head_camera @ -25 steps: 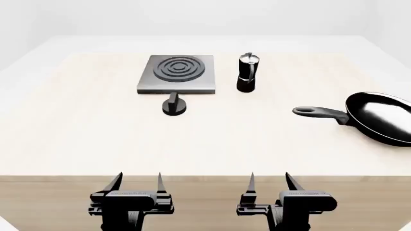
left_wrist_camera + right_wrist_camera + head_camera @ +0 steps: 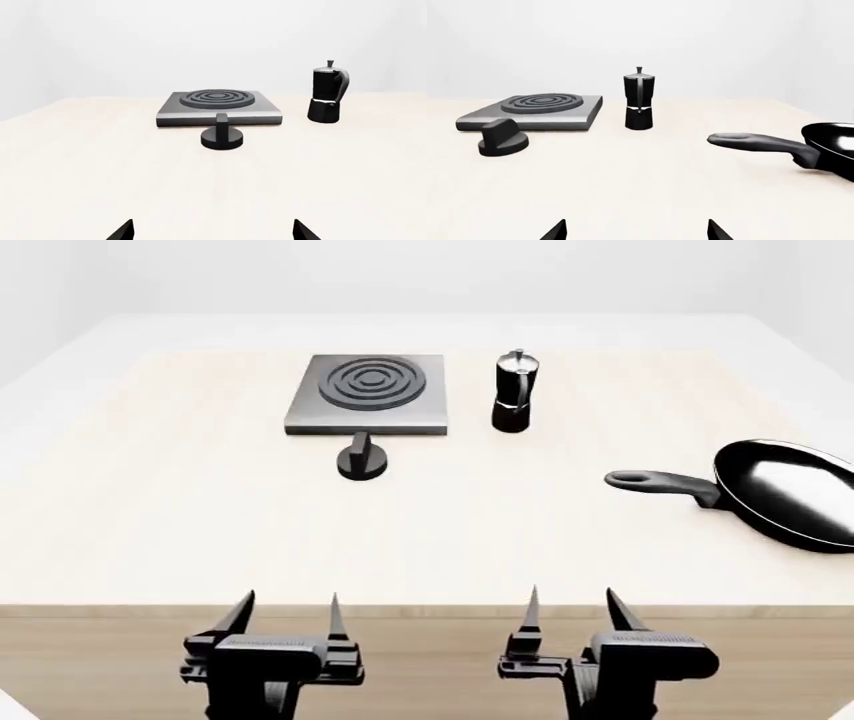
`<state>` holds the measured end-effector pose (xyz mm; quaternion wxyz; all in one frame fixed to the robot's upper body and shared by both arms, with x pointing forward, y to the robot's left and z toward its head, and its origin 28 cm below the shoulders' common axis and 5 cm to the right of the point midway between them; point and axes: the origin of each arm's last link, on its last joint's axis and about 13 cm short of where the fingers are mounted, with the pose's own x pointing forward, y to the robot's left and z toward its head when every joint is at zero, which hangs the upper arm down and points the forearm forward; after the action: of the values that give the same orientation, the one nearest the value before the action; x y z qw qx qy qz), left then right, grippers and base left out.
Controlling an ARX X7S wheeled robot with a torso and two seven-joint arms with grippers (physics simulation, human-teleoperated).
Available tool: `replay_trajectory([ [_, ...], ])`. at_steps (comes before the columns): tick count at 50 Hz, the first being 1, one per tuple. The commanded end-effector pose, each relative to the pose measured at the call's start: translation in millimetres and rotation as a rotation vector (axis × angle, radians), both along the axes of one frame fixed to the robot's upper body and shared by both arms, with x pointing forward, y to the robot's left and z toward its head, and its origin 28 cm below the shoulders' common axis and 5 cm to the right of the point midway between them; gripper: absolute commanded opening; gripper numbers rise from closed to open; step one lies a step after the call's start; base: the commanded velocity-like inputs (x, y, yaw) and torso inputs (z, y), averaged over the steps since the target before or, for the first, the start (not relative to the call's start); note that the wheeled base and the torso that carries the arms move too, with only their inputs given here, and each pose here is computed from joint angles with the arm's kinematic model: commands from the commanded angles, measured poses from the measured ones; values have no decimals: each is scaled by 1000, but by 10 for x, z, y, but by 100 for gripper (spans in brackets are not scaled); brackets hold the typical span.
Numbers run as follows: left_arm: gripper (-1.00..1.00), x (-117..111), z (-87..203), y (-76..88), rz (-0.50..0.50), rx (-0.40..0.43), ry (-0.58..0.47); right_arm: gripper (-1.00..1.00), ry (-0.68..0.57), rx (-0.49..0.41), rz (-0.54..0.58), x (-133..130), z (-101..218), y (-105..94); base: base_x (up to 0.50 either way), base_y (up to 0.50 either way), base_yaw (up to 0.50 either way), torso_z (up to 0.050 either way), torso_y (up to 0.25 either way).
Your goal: Put the frying pan on the stove.
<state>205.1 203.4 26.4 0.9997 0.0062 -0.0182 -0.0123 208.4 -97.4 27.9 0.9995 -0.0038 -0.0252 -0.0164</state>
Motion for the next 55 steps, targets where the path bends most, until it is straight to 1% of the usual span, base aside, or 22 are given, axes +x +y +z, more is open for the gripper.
replay_trajectory([
  [1, 100, -81, 216, -38, -25, 0, -67, 100, -64, -16, -2, -39, 225, 13, 0, 0, 0, 0, 0],
  [4, 100, -121, 337, -60, -46, 5, -96, 100, -92, -19, -2, -61, 330, 11, 0, 0, 0, 0, 0],
  [6, 100, -127, 380, -64, -45, 11, -105, 100, -104, -16, -2, -72, 372, 11, 0, 0, 0, 0, 0],
  [9, 100, -170, 518, -72, -51, 12, -138, 100, -134, -15, -2, -95, 482, 15, 0, 0, 0, 0, 0],
  [15, 100, -264, 792, -49, -44, 2, -237, 100, -198, -15, 2, -160, 715, 27, 0, 0, 0, 0, 0],
  [20, 100, -328, 949, -31, -35, 5, -284, 100, -252, -18, -3, -214, 883, 31, 0, 0, 0, 0, 0],
  [24, 100, -363, 1024, -28, -33, 4, -305, 100, -274, -16, -3, -244, 959, 34, 0, 0, 0, 0, 0],
  [26, 100, -386, 1076, -18, -28, 3, -320, 100, -308, -14, -1, -290, 1072, 36, 0, 0, 0, 0, 0],
  [28, 100, -400, 1101, -15, -27, 3, -329, 100, -319, -19, 1, -310, 1115, 36, 0, 0, 0, 0, 0],
  [29, 100, -435, 1171, -7, -21, 8, -345, 100, -341, -19, 3, -347, 1197, 30, 0, 0, 0, 0, 0],
  [32, 100, -457, 1212, 4, -18, 8, -358, 100, -352, -22, 3, -370, 1242, 23, 0, 0, 0, 0, 0],
  [35, 100, -458, 1169, 12, -14, 10, -364, 100, -364, -17, -1, -376, 1257, 16, 0, 0, 0, 0, 0],
  [36, 100, -460, 1170, 11, -13, 11, -365, 100, -365, -29, -28, -372, 1257, 11, 0, 0, 0, 0, 0],
  [38, 100, -463, 1175, 9, -13, 12, -366, 100, -361, -27, -32, -372, 1261, 13, 0, 0, 0, 0, 0],
  [40, 100, -466, 1178, 11, -13, 12, -366, 100, -345, -46, -37, -359, 1258, 23, 0, 0, 0, 0, 0],
  [50, 100, -467, 1183, 9, -12, 14, -365, 100, -338, -50, -29, -354, 1252, 30, 0, 0, 0, 0, 0],
  [55, 100, -464, 1174, 2, -14, 15, -359, 100, -338, -51, -29, -353, 1246, 22, 399, 0, 0, 0, 0],
])
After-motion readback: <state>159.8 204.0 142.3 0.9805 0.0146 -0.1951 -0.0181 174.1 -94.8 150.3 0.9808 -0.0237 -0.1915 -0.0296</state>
